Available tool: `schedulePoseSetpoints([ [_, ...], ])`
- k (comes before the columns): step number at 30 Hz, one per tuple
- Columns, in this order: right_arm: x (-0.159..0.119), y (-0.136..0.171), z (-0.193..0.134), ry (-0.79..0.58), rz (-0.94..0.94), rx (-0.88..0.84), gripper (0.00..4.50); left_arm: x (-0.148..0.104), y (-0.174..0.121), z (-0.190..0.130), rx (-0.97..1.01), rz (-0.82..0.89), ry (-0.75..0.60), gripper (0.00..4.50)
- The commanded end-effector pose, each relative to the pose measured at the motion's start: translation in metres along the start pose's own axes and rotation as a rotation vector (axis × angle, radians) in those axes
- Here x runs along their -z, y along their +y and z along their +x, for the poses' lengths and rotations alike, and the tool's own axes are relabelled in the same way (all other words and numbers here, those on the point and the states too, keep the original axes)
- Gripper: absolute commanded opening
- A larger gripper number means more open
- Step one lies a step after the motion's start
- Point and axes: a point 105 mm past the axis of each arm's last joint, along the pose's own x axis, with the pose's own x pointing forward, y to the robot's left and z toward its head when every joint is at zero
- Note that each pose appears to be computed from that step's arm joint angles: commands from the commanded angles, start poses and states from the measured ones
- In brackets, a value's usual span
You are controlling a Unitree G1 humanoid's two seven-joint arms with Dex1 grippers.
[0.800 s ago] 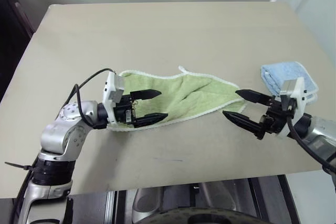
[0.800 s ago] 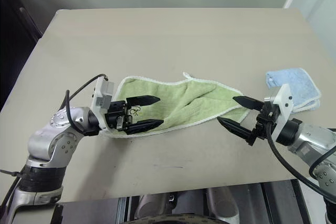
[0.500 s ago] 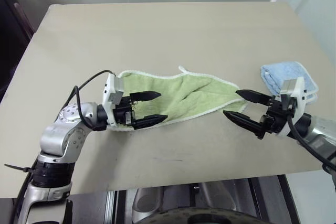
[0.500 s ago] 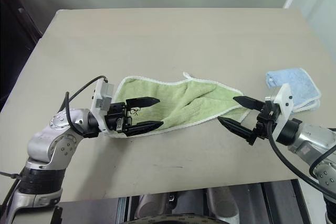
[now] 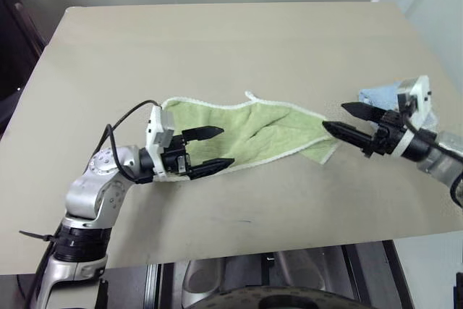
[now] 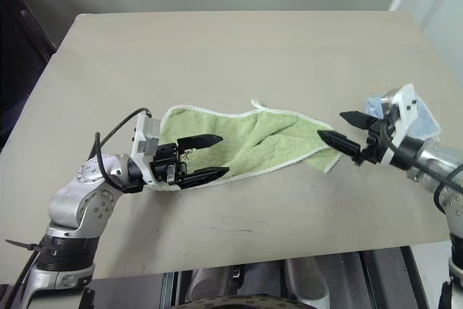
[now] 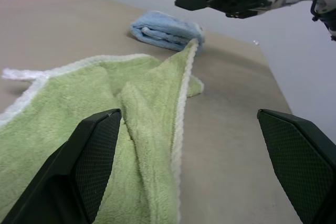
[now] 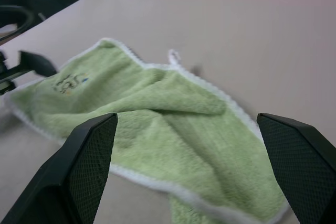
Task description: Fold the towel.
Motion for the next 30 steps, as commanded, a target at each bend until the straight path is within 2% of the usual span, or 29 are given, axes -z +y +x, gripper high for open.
schedulePoseSetpoints([
  [1, -0.003, -0.024, 0.007, 0.020, 0.051, 0.072, 4.49, -0.008, -0.001, 0.004, -0.004, 0.039, -0.026, 4.50],
  [7, 0.004, -0.058, 0.019, 0.115, 0.053, 0.105, 4.49, -0.007, -0.002, 0.007, -0.012, 0.037, -0.039, 4.50],
  [13, 0.023, -0.084, 0.023, 0.216, 0.048, 0.062, 4.49, -0.009, -0.004, 0.004, -0.034, 0.036, -0.053, 4.50],
  [18, 0.043, -0.090, 0.018, 0.317, 0.036, -0.019, 4.49, -0.007, -0.006, -0.002, -0.053, 0.038, -0.035, 4.50],
  [30, 0.047, -0.068, 0.041, 0.318, -0.044, -0.238, 4.49, -0.007, -0.009, -0.010, -0.084, 0.031, -0.023, 4.50],
])
